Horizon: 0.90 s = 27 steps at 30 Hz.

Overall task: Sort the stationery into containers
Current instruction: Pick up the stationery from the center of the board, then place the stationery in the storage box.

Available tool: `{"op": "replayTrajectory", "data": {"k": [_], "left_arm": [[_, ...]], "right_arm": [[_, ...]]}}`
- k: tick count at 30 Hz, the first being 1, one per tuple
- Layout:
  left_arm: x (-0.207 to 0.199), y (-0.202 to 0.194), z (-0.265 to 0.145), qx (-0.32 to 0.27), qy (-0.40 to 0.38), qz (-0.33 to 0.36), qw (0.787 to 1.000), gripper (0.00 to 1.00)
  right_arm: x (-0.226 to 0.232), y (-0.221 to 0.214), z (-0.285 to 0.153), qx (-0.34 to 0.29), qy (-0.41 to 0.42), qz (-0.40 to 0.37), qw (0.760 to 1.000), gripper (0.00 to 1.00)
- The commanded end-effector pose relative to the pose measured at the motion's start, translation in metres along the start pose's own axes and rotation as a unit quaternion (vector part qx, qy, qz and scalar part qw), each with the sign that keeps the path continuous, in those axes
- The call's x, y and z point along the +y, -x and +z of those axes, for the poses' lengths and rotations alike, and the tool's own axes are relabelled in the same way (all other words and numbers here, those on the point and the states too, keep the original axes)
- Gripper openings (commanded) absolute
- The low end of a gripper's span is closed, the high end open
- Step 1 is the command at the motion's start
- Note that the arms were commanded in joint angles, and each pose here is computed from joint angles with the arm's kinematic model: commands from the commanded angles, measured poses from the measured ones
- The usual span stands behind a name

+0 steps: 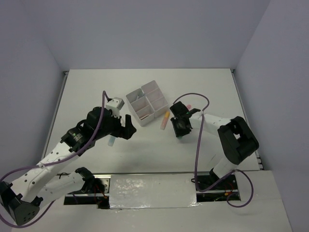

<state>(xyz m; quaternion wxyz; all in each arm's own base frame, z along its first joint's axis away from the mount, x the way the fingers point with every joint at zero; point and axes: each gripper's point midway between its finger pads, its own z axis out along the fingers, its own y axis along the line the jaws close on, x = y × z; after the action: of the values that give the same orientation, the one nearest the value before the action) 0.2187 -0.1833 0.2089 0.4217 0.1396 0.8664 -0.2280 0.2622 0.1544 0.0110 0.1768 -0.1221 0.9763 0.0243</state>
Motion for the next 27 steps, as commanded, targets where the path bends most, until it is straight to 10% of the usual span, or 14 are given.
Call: {"op": "replayTrajectory", "data": {"k": [1,12,27], "left_arm": [[-0.025,0.022,0.002,-0.053,-0.061,-0.043,0.996,0.99],[-0.086,0.071,0.02,-0.128,-0.22,-0.232,0.939,0.99],[-0.154,0.085,0.065,-0.098,-0.232,-0.221,0.942,0.89]], "right_arm": [[-0.001,-0.005,0.005,0.007,0.001,-0.004,1.0,0.22],[0.059,0.038,-0.109,-0.213,0.199,0.014,0.956,0.09],[0.095,0.031,-0.214,-0.326,0.288,-0.014,0.901,0.12]]}}
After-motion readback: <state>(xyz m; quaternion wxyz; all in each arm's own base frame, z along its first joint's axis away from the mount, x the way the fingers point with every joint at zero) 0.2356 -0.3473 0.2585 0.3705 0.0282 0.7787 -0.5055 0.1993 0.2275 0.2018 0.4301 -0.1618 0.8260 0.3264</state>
